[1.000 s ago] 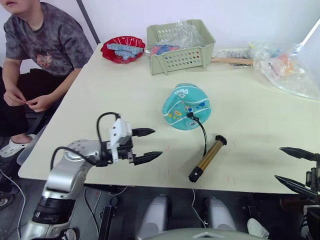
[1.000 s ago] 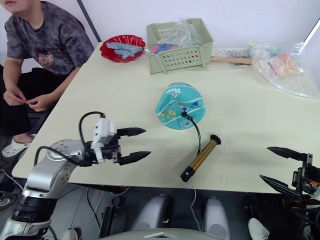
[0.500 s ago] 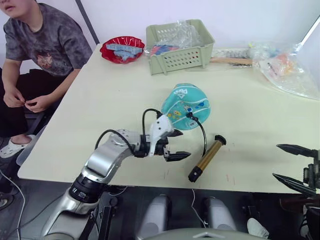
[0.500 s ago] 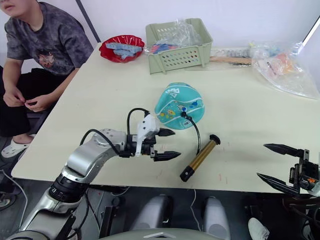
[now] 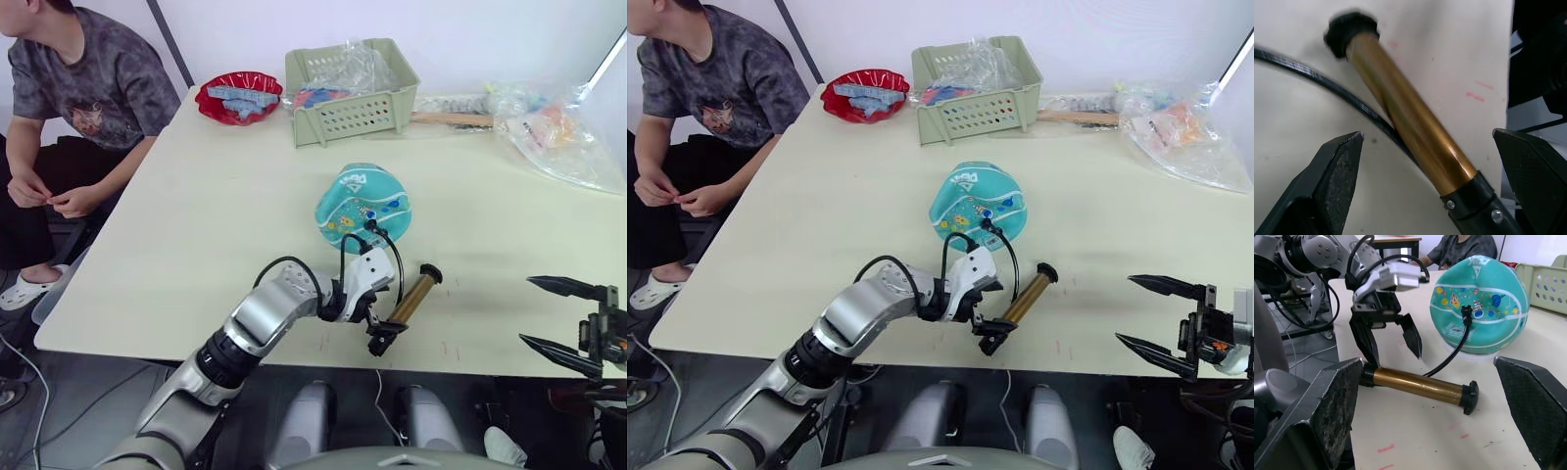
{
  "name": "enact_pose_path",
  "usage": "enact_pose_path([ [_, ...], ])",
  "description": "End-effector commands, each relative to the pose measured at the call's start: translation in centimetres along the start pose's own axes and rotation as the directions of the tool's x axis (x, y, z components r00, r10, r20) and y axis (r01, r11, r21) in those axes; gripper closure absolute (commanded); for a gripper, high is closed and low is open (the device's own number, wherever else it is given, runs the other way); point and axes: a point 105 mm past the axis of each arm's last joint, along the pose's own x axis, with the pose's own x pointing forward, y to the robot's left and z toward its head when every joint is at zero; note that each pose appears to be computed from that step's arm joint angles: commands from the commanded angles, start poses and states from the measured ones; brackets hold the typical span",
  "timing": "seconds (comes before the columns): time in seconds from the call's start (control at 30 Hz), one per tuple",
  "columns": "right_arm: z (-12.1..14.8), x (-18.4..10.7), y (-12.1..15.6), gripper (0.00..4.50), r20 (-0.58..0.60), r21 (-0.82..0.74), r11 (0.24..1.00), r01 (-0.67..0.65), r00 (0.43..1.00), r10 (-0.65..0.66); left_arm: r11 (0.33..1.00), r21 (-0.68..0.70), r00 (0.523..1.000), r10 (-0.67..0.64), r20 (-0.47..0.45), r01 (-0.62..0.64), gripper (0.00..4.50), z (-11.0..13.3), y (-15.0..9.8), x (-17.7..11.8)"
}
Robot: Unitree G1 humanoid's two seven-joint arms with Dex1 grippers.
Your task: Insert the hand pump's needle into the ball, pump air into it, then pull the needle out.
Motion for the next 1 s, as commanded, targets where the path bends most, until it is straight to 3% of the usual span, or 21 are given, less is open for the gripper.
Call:
enact_pose_path([
  [0.03, 0.5, 0.5, 0.1, 0.0, 0.018, -0.041, 0.999, -0.004, 1.0, 0.005, 1.0, -0.009, 1.0, 0.02, -0.006, -0.02, 0.03, 1.0, -0.1, 0.9],
  [0.23, 0.2, 0.6, 0.0, 0.0, 0.018, -0.044, 0.999, 0.0, 1.0, 0.0, 1.0, -0.014, 0.998, -0.004, -0.055, 0.004, 0.03, 0.5, -1.2, 2.1],
  [0.63, 0.0, 0.8, -0.1, 0.0, 0.02, -0.055, 0.998, 0.01, 1.0, -0.009, 1.0, -0.013, 0.991, 0.021, -0.129, -0.023, 0.03, -1.5, -0.4, 2.3],
  [0.67, 0.0, 0.8, -0.1, 0.0, 0.021, -0.056, 0.998, 0.01, 1.0, -0.009, 1.0, -0.01, 0.991, 0.026, -0.13, -0.027, 0.53, -1.5, -0.3, 2.2],
  [0.7, 0.0, 0.8, -0.1, 0.0, 0.021, -0.057, 0.998, 0.011, 1.0, -0.01, 0.999, -0.013, 0.991, 0.027, -0.129, -0.029, 0.56, -1.5, -0.3, 2.2],
  [0.9, -0.1, 1.0, -0.1, 0.0, 0.026, -0.055, 0.998, 0.01, 1.0, -0.008, 0.999, -0.02, 0.993, 0.026, -0.118, -0.029, 3.4, -1.5, -0.1, 1.9],
  [1.0, -0.2, 1.2, -0.2, 0.0, 0.03, -0.054, 0.998, 0.009, 1.0, -0.008, 0.999, -0.022, 0.994, 0.033, -0.103, -0.036, 3.46, -1.3, 0.1, 1.6],
])
